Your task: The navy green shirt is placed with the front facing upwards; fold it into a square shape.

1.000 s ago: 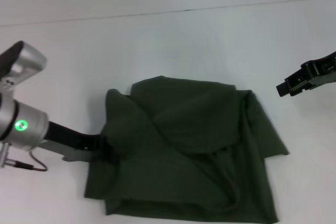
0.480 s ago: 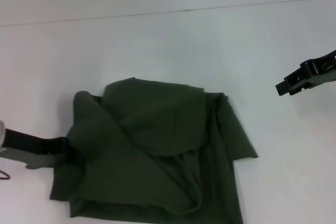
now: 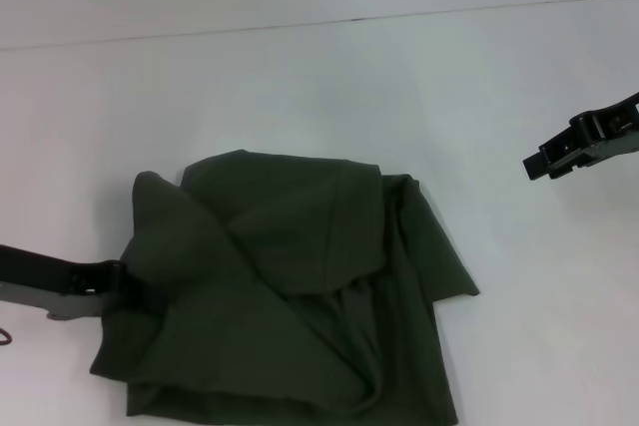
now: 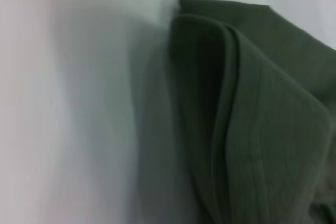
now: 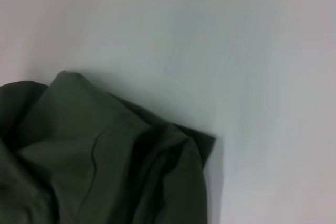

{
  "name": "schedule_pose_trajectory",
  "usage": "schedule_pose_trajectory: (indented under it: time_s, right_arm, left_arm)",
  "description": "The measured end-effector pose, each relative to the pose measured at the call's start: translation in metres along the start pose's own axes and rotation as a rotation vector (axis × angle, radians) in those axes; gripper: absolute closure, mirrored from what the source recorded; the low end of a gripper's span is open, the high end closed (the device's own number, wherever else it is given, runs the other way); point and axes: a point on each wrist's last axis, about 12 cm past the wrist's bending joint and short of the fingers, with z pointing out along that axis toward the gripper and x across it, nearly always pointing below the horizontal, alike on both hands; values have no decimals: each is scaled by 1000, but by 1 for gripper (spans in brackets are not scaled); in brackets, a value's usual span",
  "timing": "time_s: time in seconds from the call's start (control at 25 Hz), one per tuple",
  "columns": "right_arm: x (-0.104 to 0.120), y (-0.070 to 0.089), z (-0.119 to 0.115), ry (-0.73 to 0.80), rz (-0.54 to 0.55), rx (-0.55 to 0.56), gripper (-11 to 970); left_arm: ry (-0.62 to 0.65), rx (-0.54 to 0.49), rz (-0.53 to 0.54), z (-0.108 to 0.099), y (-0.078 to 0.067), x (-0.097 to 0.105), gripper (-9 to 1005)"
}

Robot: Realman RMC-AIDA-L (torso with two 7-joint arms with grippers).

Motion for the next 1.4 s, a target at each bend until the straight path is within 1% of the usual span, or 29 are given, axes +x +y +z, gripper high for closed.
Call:
schedule_pose_trajectory:
  time_s: [0.16, 0.28, 0.44, 0.64, 0.8, 0.88, 1.04, 1.4]
  right_arm:
    - [1, -1, 0, 0, 0, 0, 591]
    - [2, -1, 0, -1, -1, 0, 591]
    - [0, 0, 0, 0, -7, 0, 590]
    - [0, 0, 0, 1, -5, 0, 590]
    - [0, 0, 0, 0, -3, 0, 590]
    - [0, 0, 0, 0, -3, 0, 589]
    - [0, 0, 0, -1, -3, 0, 589]
    - [-1, 0, 0, -2, -8, 0, 588]
  left_arm:
    - [38, 49, 16, -3, -3, 2, 806]
    - [29, 70, 8, -7, -1, 2, 785]
    - [9, 67, -5, -9, 2, 2, 758]
    - [21, 42, -8, -9, 5, 3, 724]
    - [40, -27, -21, -15, 13, 3, 568]
    - [46, -37, -29, -20, 16, 4, 490]
    - [44, -26, -39, -27, 18, 5, 365]
    - [102, 2, -38, -27, 16, 12, 366]
